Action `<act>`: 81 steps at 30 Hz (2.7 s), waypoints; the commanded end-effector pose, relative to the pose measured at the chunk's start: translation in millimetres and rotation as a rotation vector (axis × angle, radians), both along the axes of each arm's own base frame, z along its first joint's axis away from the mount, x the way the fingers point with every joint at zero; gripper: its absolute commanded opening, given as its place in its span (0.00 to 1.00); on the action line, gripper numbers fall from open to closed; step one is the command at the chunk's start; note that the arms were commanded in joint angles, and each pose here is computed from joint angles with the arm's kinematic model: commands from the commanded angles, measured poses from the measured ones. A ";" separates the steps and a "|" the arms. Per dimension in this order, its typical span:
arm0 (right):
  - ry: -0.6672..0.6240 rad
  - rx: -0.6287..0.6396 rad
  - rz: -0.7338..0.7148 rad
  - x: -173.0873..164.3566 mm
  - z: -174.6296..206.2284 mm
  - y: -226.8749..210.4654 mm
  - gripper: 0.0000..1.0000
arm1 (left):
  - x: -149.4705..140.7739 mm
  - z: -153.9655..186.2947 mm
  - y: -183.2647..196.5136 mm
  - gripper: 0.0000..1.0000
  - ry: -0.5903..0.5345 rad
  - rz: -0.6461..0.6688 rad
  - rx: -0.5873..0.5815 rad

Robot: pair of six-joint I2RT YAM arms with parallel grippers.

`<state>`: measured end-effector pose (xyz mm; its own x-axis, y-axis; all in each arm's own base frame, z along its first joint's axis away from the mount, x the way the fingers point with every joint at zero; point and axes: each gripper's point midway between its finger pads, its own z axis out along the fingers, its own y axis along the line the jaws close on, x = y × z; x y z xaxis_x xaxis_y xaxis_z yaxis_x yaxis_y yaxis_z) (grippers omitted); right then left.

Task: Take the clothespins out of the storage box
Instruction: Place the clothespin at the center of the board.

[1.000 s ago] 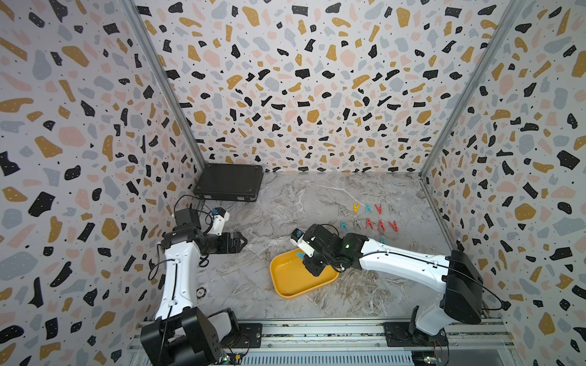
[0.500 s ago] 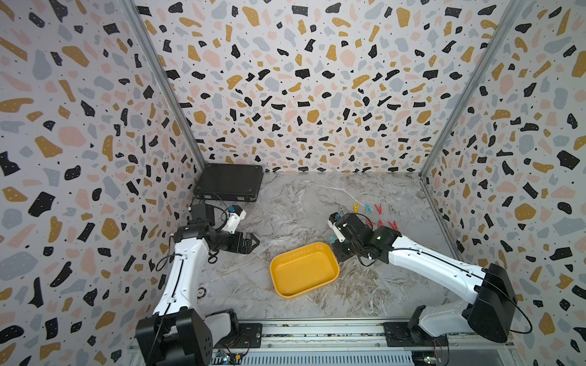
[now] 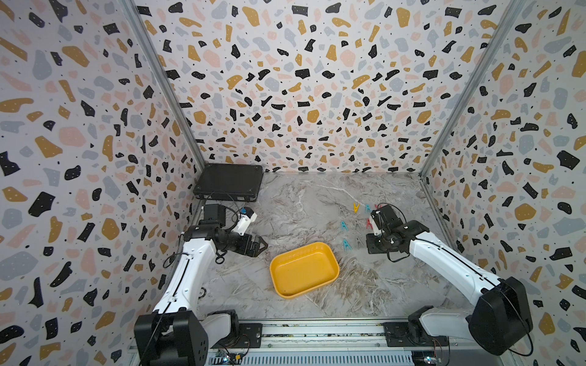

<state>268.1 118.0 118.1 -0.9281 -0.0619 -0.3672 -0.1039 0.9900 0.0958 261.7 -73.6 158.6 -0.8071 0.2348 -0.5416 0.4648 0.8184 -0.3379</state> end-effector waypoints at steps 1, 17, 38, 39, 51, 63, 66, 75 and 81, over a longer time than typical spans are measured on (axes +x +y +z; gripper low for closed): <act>0.068 0.004 -0.024 -6.8 -7.6 -14.6 0.00 | -1.4 1.4 -2.2 1.00 -0.020 -0.010 -0.005; 0.153 -0.064 -0.190 20.7 -30.1 -83.0 0.00 | -0.1 -5.4 1.5 1.00 -0.008 -0.001 0.017; 0.227 -0.150 -0.285 65.5 -69.6 -119.4 0.00 | -0.3 -8.8 2.4 1.00 0.004 -0.002 0.024; 0.237 -0.153 -0.287 66.1 -73.2 -120.7 0.00 | -0.2 -8.7 2.3 1.00 0.003 -0.002 0.023; 0.269 -0.151 -0.280 75.4 -91.5 -120.7 0.00 | -0.2 -8.4 2.7 1.00 0.001 -0.001 0.026; 0.271 -0.107 -0.308 55.5 -89.3 -115.2 0.02 | 0.8 -7.8 4.0 1.00 -0.004 0.005 0.030; 0.266 -0.096 -0.309 53.4 -88.2 -113.8 0.03 | 0.4 -8.5 3.4 1.00 -0.002 0.002 0.029; 0.275 -0.111 -0.317 51.4 -92.1 -116.2 0.09 | 0.6 -8.2 4.4 1.00 -0.007 0.005 0.036; 0.278 -0.100 -0.315 51.0 -92.8 -114.5 0.14 | 1.0 -9.5 4.7 1.00 -0.004 0.005 0.036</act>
<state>327.2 3.4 22.2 -0.9707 0.2077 -0.1206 0.2122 0.9769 -0.0259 261.8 -68.1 151.6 -0.8134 0.2422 -0.5288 0.4516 0.8361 -0.3116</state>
